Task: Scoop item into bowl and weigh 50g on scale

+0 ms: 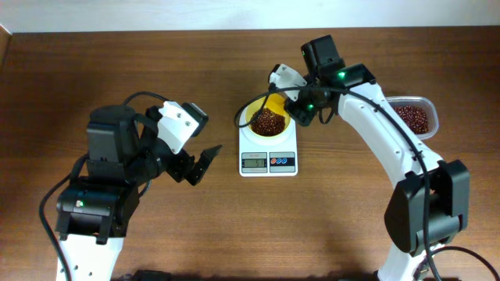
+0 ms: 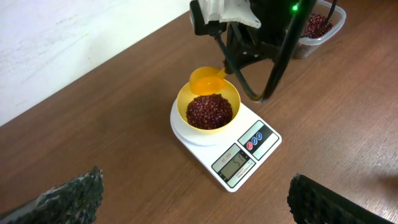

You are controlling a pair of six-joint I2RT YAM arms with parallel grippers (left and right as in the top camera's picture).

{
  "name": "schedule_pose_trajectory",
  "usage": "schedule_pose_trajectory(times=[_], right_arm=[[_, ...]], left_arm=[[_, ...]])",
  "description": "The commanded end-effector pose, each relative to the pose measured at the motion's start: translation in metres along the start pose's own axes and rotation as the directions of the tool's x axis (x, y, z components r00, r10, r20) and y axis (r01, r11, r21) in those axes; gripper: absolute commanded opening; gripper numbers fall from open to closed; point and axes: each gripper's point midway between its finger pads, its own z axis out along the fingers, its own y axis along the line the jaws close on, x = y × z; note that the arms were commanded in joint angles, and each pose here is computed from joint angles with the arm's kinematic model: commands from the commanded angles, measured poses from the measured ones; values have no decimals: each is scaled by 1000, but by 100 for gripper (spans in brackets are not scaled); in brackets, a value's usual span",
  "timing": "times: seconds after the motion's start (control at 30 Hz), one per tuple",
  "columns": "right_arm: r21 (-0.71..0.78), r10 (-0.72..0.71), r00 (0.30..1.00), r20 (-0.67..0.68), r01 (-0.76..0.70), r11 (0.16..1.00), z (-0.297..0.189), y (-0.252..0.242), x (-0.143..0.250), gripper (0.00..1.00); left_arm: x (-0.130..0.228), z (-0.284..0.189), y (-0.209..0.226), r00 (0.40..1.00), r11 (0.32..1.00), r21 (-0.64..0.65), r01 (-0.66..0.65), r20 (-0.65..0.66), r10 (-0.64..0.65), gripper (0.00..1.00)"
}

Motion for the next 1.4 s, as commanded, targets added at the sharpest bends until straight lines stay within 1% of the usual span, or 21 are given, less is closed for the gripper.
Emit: schedule_pose_trajectory(times=[0.0,0.13,0.3,0.4,0.47,1.07,1.13,1.3,1.37], right_arm=[[46,-21,999,-25,22,999,1,-5,-1,4],[37,-40,999,-35,41,998,4,4,-4,4],[74,-74,993,-91,81,994,9,12,-2,4],[63,-77,991,-108,84,994,10,17,1,4],[81,-78,989,-122,89,993,10,14,2,4],[63,-95,982,-164,107,992,24,26,12,4],[45,-95,983,-155,103,994,24,29,11,4],[-89,-83,993,-81,76,993,25,54,2,4],[-89,-44,995,-86,36,995,25,54,3,4]], left_arm=[[-7,-4,3,1000,1000,-14,4,15,-4,99],[-7,-4,3,1000,1000,-14,4,15,-4,99],[-7,-4,3,1000,1000,-14,4,15,-4,99],[-7,-4,3,1000,1000,-14,4,15,-4,99],[-7,-4,3,1000,1000,-14,4,15,-4,99],[-7,-4,3,1000,1000,-14,4,15,-4,99],[-7,-4,3,1000,1000,-14,4,15,-4,99],[-7,-4,3,1000,1000,-14,4,15,-4,99],[-7,-4,3,1000,1000,-14,4,15,-4,99]])
